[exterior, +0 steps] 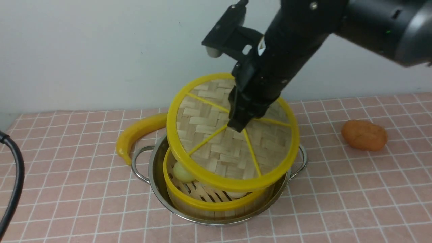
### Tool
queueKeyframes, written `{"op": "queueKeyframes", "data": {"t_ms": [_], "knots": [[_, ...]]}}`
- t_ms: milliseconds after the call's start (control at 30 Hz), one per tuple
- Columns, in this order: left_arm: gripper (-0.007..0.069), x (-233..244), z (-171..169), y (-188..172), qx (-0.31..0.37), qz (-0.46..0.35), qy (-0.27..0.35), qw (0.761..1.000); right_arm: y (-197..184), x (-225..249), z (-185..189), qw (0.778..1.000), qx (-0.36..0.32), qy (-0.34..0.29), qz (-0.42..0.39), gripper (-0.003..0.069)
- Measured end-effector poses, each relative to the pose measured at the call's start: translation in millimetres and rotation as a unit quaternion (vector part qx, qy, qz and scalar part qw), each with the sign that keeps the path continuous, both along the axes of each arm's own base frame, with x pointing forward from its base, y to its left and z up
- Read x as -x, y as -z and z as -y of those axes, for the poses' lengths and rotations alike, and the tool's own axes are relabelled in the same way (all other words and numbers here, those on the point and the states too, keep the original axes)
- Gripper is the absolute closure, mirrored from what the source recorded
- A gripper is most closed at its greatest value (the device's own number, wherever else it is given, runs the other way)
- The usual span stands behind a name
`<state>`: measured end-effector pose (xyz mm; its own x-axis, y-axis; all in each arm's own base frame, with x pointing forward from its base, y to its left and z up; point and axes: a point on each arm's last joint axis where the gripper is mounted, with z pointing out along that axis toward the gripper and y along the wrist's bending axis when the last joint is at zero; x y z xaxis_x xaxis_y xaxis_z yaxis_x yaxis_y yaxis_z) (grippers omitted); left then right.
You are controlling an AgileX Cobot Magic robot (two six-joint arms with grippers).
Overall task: Place the steamer in the pot on the pink tablecloth, and put the lid on the steamer.
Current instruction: 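Place the bamboo steamer lid onto the steamer basket in the pot with the right gripper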
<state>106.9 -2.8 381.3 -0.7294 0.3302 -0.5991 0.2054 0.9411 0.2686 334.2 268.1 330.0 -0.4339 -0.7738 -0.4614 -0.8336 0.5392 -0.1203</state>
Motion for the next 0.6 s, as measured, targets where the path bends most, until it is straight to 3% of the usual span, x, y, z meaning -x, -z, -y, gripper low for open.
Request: {"op": "queueKeyframes", "data": {"t_ms": [600], "knots": [[0.0603, 0.0, -0.1, 0.0, 0.0, 0.0, 0.0, 1.0, 36.8, -19.9, -20.1, 0.999, 0.024, -0.015, -0.019, 0.0512]]}}
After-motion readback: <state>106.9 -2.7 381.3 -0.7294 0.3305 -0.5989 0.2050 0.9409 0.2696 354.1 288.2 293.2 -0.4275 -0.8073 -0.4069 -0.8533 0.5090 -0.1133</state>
